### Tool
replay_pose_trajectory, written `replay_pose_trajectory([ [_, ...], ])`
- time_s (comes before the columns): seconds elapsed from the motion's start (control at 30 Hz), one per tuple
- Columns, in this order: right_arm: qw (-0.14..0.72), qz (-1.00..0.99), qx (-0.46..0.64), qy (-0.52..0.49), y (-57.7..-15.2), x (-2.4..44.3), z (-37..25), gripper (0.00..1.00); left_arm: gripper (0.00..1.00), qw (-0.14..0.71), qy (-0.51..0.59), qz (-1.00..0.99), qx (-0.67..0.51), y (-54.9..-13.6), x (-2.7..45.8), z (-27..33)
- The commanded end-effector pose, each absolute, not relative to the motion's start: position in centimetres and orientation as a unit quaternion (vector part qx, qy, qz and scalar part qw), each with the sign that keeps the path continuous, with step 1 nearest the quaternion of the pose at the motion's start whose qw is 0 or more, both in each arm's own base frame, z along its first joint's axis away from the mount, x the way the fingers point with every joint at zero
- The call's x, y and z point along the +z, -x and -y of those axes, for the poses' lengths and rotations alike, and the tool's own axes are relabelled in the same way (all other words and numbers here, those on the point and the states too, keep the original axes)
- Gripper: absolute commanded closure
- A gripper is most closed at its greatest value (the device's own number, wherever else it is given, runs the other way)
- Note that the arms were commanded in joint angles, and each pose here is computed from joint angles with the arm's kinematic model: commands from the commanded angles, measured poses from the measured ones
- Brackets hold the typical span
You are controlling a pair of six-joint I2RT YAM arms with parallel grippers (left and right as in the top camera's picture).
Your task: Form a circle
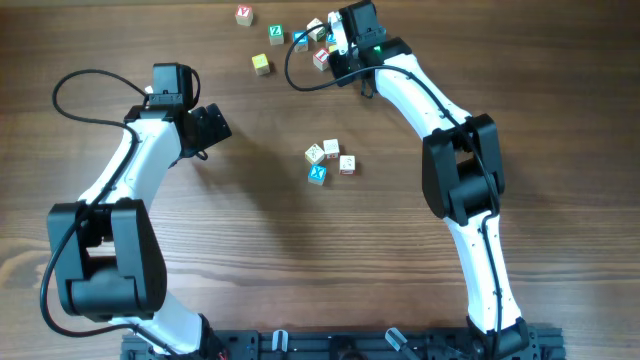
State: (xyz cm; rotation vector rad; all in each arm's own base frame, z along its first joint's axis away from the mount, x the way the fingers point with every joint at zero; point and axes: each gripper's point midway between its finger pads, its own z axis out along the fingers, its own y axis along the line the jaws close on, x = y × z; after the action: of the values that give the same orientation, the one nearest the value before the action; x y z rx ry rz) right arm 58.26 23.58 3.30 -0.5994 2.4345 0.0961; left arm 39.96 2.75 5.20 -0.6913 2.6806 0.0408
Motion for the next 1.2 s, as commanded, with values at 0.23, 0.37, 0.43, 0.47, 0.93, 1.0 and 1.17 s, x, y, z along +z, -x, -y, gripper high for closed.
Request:
replay_pose_trajectory([
  [0.23,0.292,-0.927,0.046,0.232,-57.9,1.0,-23.7,0.54,0.00,0.198,0.253,-0.947,0.016,-40.3,6.1,-3.1],
  [0.37,0.287,-0.928,0.045,0.233,-57.8,0.2,-23.7,0.60,0.00,0.198,0.253,-0.947,0.016,-40.3,6.1,-3.1],
  [0.43,0.288,-0.928,0.045,0.232,-57.9,0.1,-23.7,0.61,0.00,0.198,0.253,-0.947,0.016,-40.3,6.1,-3.1],
  [0.47,0.293,-0.926,0.046,0.232,-58.1,0.3,-23.8,0.61,0.00,0.198,0.253,-0.947,0.016,-40.3,6.1,-3.1],
  [0.93,0.370,-0.910,0.054,0.180,-57.5,14.7,-22.8,0.73,0.00,0.198,0.253,-0.947,0.016,-40.3,6.1,-3.1],
  [1.0,0.370,-0.912,0.062,0.166,-55.7,18.3,-22.2,0.73,0.00,0.198,0.253,-0.947,0.016,-40.3,6.1,-3.1],
  [1.17,0.319,-0.936,0.099,0.112,-47.6,25.6,-19.9,0.74,0.00,0.198,0.253,-0.947,0.016,-40.3,6.1,-3.1],
])
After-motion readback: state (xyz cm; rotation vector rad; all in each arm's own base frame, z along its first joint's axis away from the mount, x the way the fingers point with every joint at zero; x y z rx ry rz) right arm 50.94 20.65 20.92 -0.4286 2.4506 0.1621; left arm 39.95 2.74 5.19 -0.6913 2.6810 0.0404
